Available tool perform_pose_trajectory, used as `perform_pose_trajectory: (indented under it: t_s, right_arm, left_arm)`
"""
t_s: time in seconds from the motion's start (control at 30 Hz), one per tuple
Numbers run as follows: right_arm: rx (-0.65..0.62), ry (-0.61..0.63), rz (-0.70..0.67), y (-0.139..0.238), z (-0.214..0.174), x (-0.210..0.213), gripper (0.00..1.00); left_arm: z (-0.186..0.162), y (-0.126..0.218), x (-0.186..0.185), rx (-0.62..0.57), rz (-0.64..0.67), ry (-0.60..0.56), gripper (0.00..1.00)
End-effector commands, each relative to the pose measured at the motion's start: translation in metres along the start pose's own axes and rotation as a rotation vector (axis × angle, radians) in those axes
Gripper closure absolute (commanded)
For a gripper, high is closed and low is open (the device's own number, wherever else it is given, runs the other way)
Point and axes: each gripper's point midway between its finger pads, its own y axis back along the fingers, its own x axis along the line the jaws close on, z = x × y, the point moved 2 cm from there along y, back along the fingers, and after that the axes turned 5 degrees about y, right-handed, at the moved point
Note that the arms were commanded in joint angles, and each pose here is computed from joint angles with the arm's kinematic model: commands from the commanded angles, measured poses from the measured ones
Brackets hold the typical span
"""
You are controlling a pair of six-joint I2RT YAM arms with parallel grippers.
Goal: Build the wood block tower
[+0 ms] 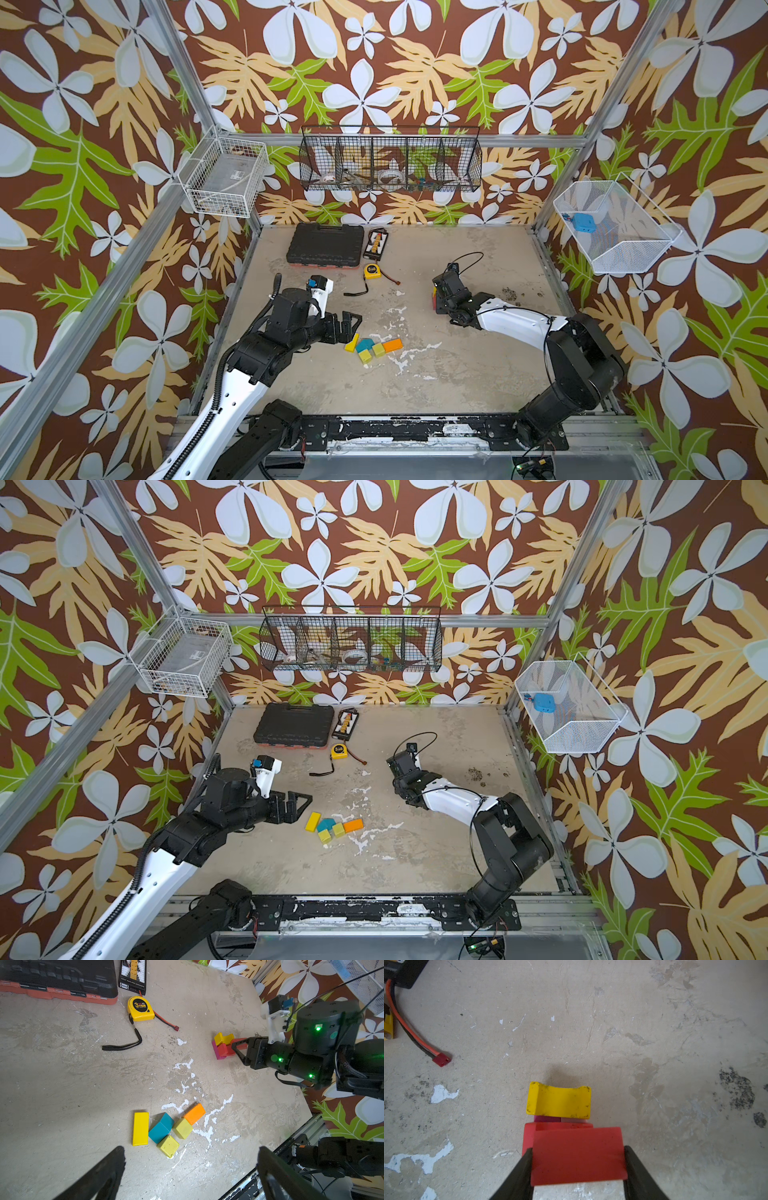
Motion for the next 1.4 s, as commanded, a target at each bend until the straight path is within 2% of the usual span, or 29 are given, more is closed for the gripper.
perform_pose_trajectory:
  t_s: [0.0, 1.37]
  right_arm:
    - [-0.008, 0.000, 0.024, -0.0014, 0.0047, 0.0059, 0.61]
    - [0.017, -0.017, 0.042, -0.0075, -0.0021, 0.0103, 0.50]
  left_arm:
    - [0.0035, 0.0002, -0.0032, -0.016, -0.015, -0.009, 0.00]
    - [0.0038, 0.0009, -0.0034, -0.019, -0.016, -0.010, 0.00]
